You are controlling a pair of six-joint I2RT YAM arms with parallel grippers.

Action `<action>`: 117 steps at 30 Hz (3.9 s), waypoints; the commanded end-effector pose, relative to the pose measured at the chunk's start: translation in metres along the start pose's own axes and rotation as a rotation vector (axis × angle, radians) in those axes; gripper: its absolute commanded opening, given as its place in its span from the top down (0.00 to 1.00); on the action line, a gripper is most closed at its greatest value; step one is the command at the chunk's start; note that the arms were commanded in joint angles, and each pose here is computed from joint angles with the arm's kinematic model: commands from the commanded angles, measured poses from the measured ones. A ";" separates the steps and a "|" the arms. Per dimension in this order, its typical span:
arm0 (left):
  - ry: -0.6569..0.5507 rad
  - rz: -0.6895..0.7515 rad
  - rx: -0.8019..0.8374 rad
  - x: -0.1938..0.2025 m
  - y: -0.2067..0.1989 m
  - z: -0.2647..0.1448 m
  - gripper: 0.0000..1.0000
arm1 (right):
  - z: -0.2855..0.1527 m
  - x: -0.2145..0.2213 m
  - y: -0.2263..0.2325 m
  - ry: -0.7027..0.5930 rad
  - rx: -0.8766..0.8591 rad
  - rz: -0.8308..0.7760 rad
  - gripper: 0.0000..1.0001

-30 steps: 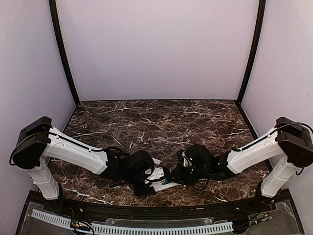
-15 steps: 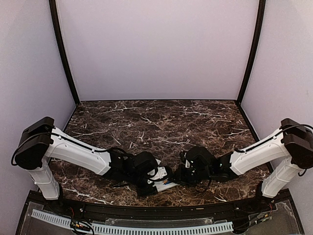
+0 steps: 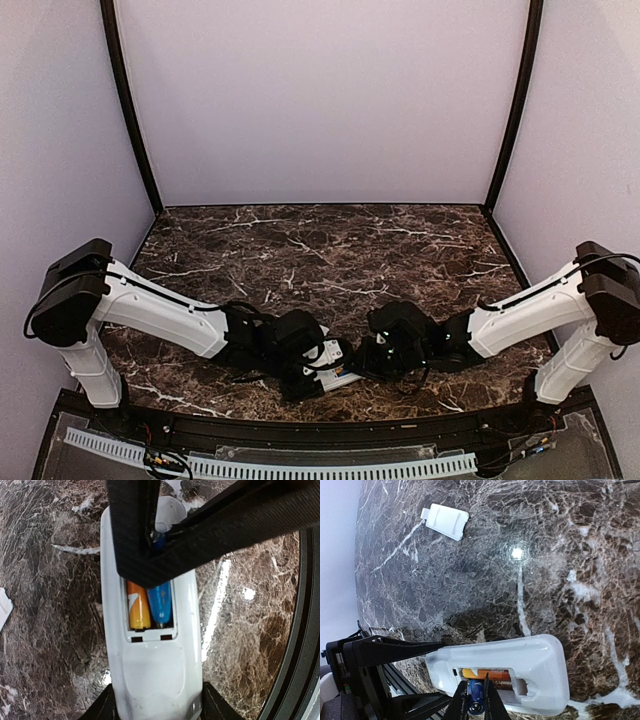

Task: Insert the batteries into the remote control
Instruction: Place the battery in the battery compartment, then load the battery into the battery compartment.

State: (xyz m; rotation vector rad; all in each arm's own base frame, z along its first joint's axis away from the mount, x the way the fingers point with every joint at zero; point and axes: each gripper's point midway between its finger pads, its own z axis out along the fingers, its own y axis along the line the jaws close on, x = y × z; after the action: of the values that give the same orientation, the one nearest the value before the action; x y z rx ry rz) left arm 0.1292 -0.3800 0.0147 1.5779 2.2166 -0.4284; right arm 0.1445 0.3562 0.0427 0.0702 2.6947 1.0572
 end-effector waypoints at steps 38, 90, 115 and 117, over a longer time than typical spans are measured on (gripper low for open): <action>0.170 -0.031 0.083 0.053 -0.016 0.033 1.00 | -0.047 -0.005 0.000 0.025 0.215 -0.197 0.66; 0.194 -0.030 0.075 0.058 -0.015 0.037 1.00 | -0.031 -0.023 -0.040 0.132 0.293 -0.227 0.90; 0.197 -0.029 0.075 0.059 -0.015 0.038 1.00 | -0.013 -0.008 -0.025 0.173 0.260 -0.239 0.96; 0.198 -0.029 0.073 0.059 -0.014 0.038 1.00 | -0.016 -0.013 -0.024 0.160 0.276 -0.252 0.95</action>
State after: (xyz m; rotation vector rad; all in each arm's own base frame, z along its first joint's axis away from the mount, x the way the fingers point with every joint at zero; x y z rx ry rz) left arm 0.1330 -0.4087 0.0165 1.5388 2.1584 -0.5278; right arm 0.1584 0.3208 0.0402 -0.2583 2.8642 0.6820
